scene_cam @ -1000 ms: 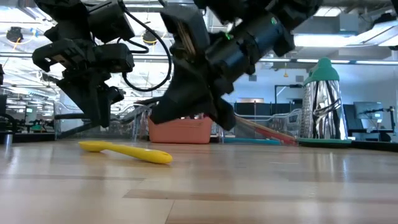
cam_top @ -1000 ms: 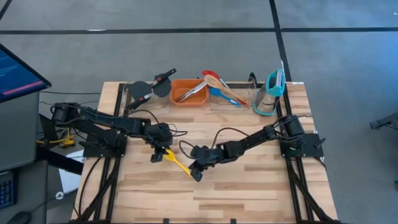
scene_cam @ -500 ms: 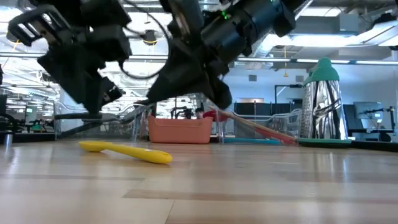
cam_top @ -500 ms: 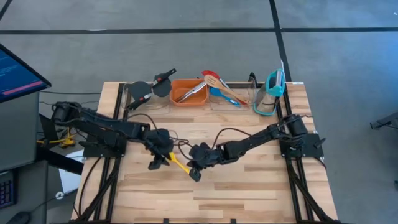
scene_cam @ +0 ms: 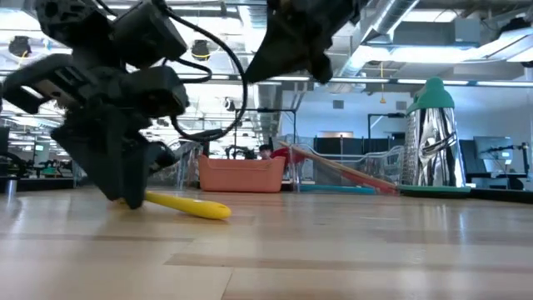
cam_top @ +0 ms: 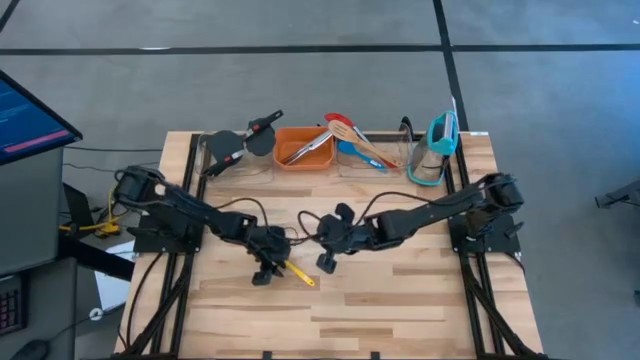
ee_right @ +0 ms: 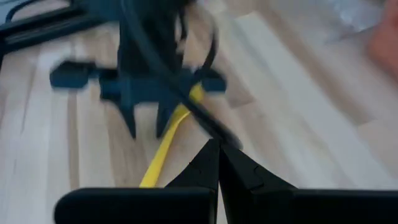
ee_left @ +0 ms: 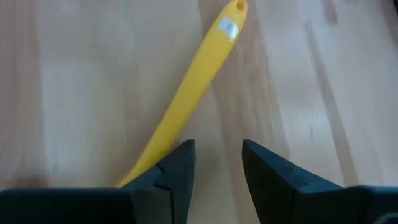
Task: Pick & Place Kitchen Items
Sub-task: Put the yellow serving spoon into the right transparent bin
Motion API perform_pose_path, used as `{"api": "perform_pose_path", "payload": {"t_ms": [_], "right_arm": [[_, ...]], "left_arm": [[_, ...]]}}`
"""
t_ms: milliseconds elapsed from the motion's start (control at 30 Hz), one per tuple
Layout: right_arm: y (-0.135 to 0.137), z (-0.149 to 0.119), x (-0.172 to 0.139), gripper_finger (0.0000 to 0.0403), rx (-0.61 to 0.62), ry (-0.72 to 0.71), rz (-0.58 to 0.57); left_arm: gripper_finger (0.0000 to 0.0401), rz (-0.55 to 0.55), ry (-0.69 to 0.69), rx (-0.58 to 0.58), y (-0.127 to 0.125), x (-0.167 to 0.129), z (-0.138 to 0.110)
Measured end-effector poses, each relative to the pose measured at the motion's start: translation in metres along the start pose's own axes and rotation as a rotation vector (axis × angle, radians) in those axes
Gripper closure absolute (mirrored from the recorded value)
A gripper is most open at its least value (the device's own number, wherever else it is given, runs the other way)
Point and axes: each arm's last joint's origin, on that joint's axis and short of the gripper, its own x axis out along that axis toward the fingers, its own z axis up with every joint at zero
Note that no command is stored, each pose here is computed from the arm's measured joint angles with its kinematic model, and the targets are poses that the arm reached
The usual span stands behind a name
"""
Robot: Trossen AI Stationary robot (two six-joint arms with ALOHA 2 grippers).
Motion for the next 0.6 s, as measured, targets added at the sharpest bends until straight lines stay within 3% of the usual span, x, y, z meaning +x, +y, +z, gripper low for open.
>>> {"api": "perform_pose_path", "payload": {"t_ms": [267,433,600], "right_arm": [[-0.004,0.006,-0.022,0.0403,-0.026,-0.041,-0.112],[0.001,0.003,-0.026,0.0403,-0.041,-0.042,-0.116],[0.005,-0.001,-0.029,0.0403,-0.060,-0.040,-0.134]], "left_arm": [[0.0270,0.010,-0.100,-0.004,0.014,0.005,0.009],[0.0288,0.136,-0.159,0.007,0.036,-0.001,0.014],[0.0318,0.182,-0.239,0.018,0.050,-0.007,0.022]]}}
